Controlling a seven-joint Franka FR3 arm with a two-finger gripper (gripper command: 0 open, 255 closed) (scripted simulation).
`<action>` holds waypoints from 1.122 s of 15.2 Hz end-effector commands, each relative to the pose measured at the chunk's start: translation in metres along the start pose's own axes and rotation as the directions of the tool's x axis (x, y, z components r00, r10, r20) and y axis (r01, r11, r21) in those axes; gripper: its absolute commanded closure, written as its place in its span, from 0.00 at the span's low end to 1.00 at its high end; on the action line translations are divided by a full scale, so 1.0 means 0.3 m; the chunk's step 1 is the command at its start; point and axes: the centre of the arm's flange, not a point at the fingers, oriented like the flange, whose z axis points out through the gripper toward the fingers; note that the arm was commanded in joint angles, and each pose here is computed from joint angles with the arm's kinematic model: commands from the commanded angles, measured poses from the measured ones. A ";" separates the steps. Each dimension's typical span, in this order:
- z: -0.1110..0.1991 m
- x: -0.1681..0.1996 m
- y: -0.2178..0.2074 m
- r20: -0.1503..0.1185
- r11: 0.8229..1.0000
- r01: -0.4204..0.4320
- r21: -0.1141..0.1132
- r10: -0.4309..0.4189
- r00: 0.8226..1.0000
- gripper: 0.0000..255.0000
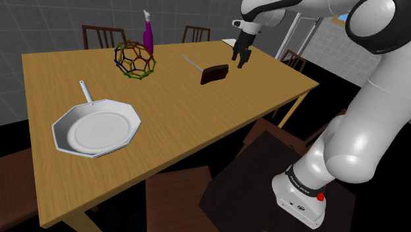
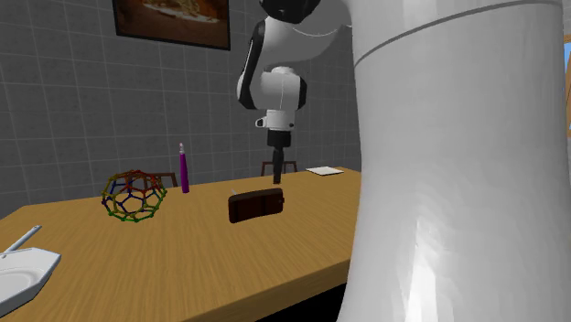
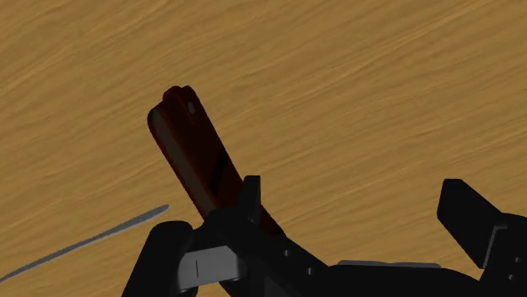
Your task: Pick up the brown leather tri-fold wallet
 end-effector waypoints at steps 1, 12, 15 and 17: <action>0.048 0.038 0.069 0.000 0.996 0.088 0.008 -0.088 0.996 0.00; 0.254 0.217 0.299 0.001 0.928 0.371 0.035 -0.372 0.928 0.00; 0.307 0.214 0.301 0.001 0.928 0.371 0.035 -0.372 0.928 0.00; 0.335 0.212 0.301 0.001 0.928 0.371 0.035 -0.372 0.928 0.00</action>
